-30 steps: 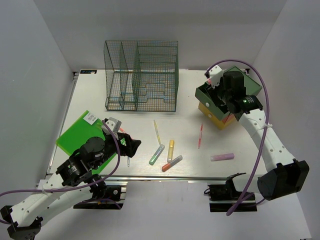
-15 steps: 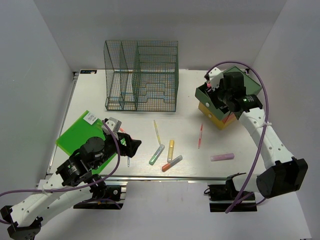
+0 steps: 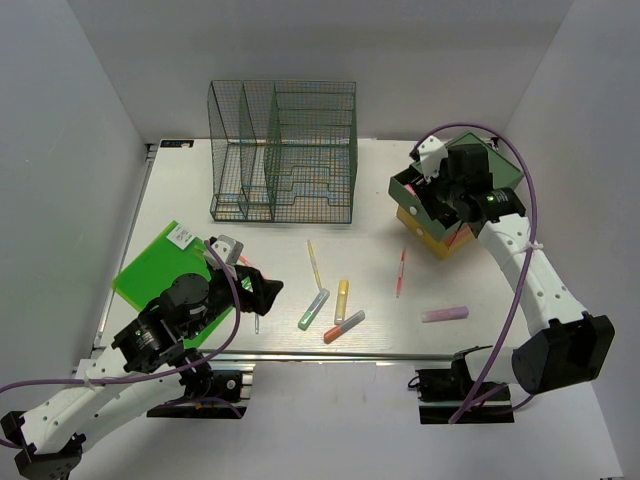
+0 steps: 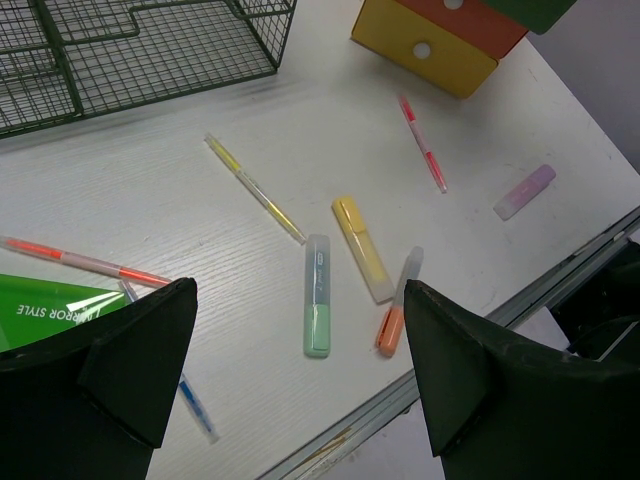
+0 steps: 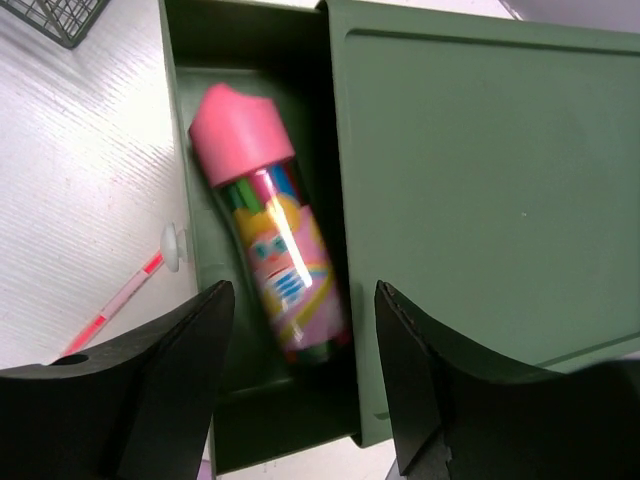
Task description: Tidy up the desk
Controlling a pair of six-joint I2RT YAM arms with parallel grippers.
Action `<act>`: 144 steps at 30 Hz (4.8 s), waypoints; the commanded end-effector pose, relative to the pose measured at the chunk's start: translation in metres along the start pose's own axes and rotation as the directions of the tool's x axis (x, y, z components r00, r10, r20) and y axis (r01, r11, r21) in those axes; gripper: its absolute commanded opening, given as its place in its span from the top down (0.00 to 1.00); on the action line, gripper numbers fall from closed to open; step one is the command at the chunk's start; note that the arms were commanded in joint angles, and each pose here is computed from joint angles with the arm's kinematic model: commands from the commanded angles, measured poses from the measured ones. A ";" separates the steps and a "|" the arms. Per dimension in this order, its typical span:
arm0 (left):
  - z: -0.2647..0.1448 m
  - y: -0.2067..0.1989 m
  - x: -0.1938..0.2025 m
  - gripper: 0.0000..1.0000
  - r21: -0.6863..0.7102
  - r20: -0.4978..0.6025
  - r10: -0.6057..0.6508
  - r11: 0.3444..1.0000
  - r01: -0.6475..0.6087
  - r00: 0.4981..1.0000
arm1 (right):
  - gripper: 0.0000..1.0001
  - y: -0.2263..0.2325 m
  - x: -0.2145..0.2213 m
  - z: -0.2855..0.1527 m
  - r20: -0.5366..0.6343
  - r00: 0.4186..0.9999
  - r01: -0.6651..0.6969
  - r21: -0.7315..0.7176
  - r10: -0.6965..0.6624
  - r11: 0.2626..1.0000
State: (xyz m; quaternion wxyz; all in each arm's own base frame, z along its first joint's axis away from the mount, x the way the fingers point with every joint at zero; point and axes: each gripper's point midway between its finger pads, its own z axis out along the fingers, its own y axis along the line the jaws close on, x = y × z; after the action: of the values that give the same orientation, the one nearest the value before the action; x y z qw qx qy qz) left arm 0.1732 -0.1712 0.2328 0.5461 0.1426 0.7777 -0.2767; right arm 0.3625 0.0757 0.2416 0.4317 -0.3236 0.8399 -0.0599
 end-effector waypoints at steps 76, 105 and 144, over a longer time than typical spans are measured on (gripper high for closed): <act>0.065 -0.083 -0.010 0.69 0.325 -0.008 -0.057 0.944 0.056 0.998 | 0.92 0.067 -0.039 -0.055 0.412 0.885 -0.122 -0.246 0.217 0.962; 0.370 -0.159 0.023 0.34 0.378 0.027 -0.609 0.740 0.556 0.792 | 1.00 -0.045 0.014 -0.081 0.679 0.667 -0.567 0.197 0.306 0.800; 0.413 -0.172 0.021 0.67 0.458 0.026 -0.730 0.616 0.641 0.683 | 1.00 -0.046 0.019 -0.082 0.683 0.670 -0.567 0.218 0.291 0.795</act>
State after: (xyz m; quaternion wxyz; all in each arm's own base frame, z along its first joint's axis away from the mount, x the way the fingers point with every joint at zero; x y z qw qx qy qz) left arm 0.3976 -0.5550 0.1381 0.4294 -0.0806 0.6517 -0.6200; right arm 0.3143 0.0175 0.2810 0.7189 -0.0215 0.6946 -0.0150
